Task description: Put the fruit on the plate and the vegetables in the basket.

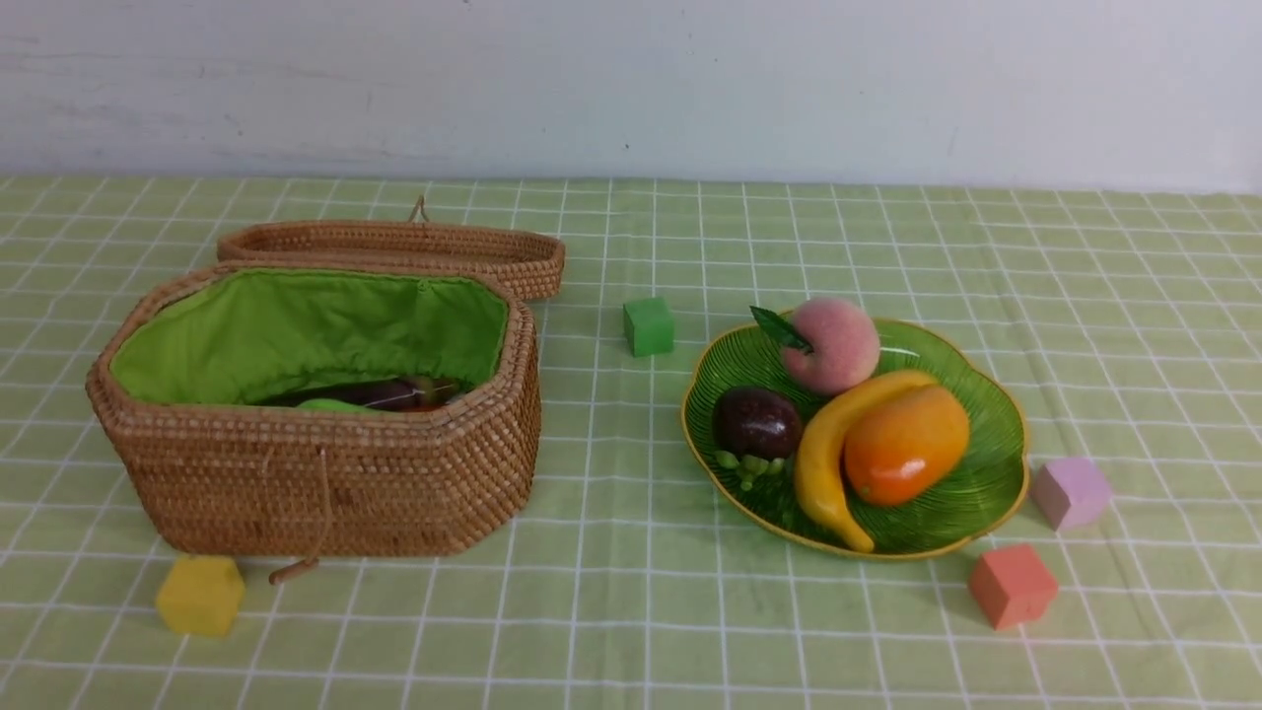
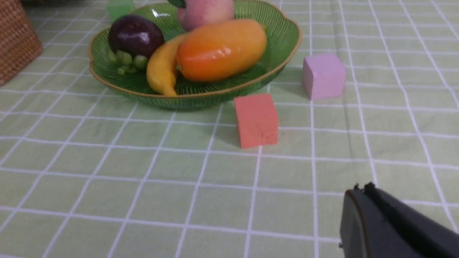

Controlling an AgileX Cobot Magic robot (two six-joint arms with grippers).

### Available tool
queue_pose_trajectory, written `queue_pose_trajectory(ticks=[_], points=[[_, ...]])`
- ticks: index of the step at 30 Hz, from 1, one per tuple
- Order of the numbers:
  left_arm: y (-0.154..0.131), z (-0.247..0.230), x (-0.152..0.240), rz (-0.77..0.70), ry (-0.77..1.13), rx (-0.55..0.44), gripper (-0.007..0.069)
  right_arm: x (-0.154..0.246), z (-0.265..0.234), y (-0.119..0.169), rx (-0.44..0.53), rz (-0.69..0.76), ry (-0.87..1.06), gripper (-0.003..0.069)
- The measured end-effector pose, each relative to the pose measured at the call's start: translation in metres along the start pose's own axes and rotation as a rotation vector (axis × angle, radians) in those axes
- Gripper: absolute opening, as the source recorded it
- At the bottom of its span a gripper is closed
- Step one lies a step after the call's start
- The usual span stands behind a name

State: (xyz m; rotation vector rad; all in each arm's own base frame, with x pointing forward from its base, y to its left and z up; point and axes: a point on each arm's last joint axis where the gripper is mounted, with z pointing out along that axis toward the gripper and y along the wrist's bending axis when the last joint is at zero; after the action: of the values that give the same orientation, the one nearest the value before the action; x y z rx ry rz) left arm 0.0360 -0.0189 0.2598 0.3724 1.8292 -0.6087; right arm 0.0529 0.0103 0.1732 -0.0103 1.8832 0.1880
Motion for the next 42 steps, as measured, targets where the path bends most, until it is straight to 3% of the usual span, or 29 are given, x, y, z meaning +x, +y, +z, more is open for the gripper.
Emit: queue_pose_trajectory(ticks=[8, 36, 42], points=[[0.000, 0.000, 0.000, -0.002, 0.002, 0.000, 0.0007, 0.000, -0.002, -0.006, 0.071, 0.064, -0.006, -0.0018], [0.000, 0.000, 0.001, 0.000, -0.003, 0.002, 0.0022, 0.000, -0.002, -0.007, 0.075, 0.091, -0.006, -0.0001], [0.000, 0.012, 0.007, 0.008, -0.149, -0.004, -0.0013, 0.000, -0.002, -0.007, 0.075, 0.090, -0.006, 0.0001]])
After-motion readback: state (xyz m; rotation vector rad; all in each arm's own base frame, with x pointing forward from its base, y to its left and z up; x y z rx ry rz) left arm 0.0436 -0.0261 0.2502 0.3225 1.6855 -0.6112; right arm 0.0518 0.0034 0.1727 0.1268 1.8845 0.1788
